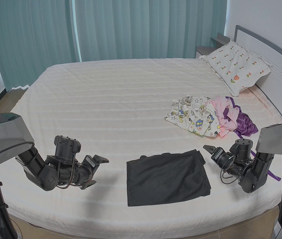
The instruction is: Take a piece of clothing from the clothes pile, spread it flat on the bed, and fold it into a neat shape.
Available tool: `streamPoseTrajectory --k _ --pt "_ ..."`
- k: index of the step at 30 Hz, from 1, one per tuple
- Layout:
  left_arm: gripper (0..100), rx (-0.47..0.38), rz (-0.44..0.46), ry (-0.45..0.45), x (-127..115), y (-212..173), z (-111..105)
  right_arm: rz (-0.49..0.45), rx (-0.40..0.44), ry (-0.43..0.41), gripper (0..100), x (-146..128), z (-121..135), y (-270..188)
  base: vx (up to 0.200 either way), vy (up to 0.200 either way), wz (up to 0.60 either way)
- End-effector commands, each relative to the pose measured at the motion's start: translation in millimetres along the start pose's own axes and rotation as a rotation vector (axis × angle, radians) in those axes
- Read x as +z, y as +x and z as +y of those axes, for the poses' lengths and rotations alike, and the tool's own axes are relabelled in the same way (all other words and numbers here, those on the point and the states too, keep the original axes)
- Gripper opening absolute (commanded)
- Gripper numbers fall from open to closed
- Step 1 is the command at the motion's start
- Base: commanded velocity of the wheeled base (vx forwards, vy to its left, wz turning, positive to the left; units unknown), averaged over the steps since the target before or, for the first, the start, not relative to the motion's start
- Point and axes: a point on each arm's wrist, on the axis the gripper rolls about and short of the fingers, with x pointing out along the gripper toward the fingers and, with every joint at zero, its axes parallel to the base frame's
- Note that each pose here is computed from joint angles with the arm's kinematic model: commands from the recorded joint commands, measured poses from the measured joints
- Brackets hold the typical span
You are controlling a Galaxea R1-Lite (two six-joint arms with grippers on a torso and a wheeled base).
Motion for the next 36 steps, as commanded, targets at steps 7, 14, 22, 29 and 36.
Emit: streamPoseTrajectory --k 7,14,22,29,36 --pt "100 0.008 -0.021 0.002 -1 1 0 0.049 -0.02 0.015 100 -16 -7 -5 -0.057 -0.057 0.0" --pt "100 0.023 -0.044 0.016 -6 6 0 0.048 -0.023 0.016 100 -15 -8 -5 -0.2 -0.2 0.0" --pt "100 -0.027 -0.055 0.031 -6 8 -8 0.044 -0.028 0.018 100 -14 -10 -5 -0.15 -0.15 0.0" --pt "100 -0.069 -0.107 0.032 -2 16 -5 0.054 -0.03 0.016 100 -18 -11 -4 0.0 0.0 0.0" --pt "100 -0.069 -0.103 0.031 -2 17 -4 0.057 -0.029 0.015 100 -19 -10 -4 0.114 0.0 0.0"
